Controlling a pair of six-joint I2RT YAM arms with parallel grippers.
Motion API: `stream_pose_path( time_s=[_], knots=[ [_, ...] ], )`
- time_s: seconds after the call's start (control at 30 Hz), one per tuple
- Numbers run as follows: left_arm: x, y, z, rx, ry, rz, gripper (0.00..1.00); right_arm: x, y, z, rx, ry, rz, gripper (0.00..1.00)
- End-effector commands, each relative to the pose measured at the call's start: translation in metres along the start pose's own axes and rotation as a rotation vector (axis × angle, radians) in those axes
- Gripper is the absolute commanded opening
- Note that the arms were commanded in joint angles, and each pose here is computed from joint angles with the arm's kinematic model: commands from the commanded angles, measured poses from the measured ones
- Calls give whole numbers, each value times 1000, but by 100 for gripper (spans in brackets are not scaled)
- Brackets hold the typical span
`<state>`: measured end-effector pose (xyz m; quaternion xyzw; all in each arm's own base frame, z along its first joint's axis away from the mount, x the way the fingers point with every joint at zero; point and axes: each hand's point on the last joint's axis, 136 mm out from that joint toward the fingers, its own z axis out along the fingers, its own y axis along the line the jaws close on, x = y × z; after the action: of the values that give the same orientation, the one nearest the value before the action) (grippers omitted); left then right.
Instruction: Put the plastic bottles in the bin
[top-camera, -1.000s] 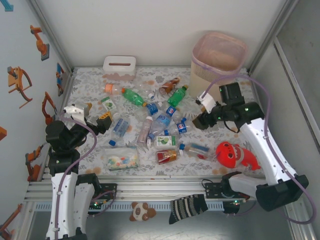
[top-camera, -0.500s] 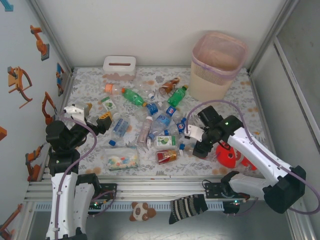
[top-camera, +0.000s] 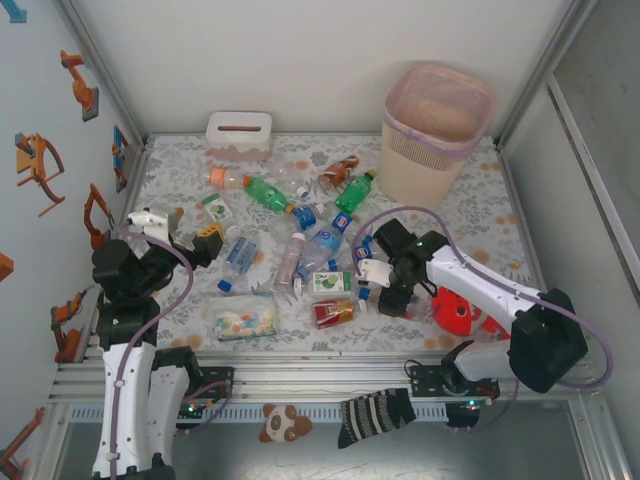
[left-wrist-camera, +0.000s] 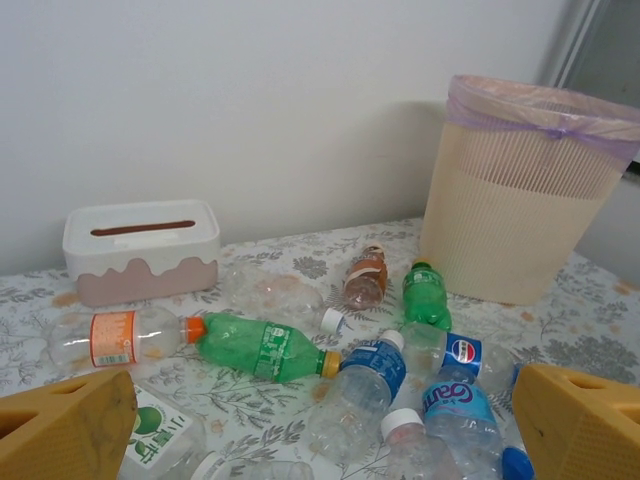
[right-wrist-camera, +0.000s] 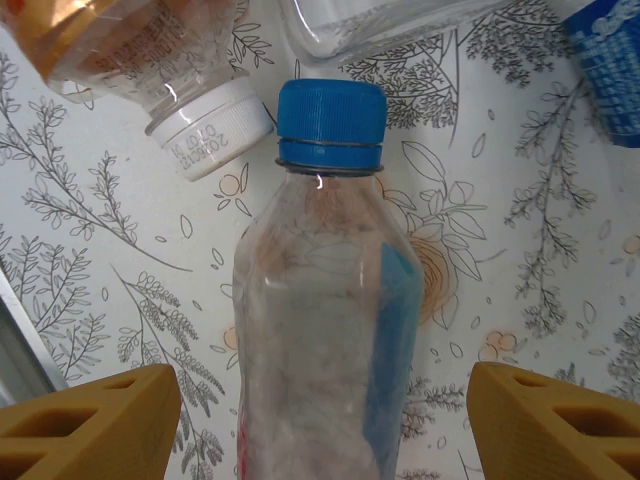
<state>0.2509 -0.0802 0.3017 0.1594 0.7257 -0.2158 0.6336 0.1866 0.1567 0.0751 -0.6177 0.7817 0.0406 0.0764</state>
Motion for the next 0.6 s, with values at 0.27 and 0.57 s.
stream_pose_path(
  time_s=[0.27, 0.57],
  knots=[
    [-9, 0, -2, -5, -10, 3, 96, 9, 0, 37, -40, 113, -21, 73],
    [-9, 0, -1, -1, -4, -3, 96, 13, 0, 44, -57, 143, -19, 62]
  ],
)
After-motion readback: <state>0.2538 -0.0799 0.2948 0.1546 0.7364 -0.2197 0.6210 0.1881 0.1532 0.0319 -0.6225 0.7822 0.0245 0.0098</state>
